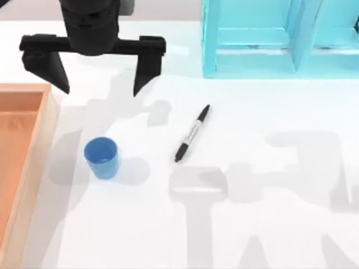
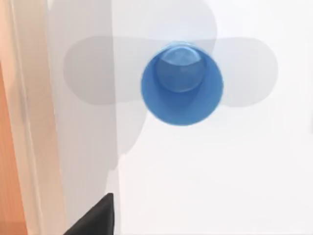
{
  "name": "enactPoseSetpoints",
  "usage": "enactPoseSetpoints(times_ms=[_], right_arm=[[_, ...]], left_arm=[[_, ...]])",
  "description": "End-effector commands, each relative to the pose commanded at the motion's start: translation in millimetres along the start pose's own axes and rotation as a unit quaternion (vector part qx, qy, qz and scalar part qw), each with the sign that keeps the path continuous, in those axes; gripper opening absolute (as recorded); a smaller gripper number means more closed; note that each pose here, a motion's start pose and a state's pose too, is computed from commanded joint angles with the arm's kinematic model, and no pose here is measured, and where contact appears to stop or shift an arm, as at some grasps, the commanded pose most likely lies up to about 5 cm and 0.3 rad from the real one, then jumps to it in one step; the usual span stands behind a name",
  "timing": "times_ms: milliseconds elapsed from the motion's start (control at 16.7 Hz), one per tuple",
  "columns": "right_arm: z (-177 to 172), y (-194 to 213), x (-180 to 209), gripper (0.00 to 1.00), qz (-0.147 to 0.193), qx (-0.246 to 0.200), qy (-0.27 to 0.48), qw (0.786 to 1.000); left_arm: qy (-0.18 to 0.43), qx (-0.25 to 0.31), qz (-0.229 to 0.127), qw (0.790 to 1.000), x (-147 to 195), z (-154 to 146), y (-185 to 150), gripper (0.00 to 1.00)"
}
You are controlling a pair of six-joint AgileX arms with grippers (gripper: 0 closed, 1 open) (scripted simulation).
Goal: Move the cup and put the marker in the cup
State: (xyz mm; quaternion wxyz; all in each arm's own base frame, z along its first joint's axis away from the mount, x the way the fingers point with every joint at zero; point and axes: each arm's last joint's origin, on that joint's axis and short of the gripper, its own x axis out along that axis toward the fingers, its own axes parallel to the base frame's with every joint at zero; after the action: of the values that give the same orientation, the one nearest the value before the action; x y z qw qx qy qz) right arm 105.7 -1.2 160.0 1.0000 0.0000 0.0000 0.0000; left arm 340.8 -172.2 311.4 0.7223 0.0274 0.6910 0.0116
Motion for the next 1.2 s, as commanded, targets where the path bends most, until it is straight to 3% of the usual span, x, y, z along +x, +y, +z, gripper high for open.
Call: enactPoseSetpoints(times_ms=[180, 360, 780, 1200], right_arm=[[0, 0, 0, 1.0, 0.0, 0.0, 0.0, 1.0], [0, 0, 0, 1.0, 0.0, 0.0, 0.0, 1.0], [0, 0, 0, 1.0, 0.0, 0.0, 0.0, 1.0], [0, 0, 0, 1.0, 0.0, 0.0, 0.0, 1.0]], left_arm=[[-0.003, 0.008, -0.001, 1.0, 3, 3, -6, 1.0], [-0.02, 0.057, 0.004, 0.998, 20, 16, -39, 1.0], [-0.047, 0.213, 0.053, 0.975, 116, 32, -150, 1.0], [-0.05, 0.225, 0.058, 0.971, 129, 33, -158, 1.0]])
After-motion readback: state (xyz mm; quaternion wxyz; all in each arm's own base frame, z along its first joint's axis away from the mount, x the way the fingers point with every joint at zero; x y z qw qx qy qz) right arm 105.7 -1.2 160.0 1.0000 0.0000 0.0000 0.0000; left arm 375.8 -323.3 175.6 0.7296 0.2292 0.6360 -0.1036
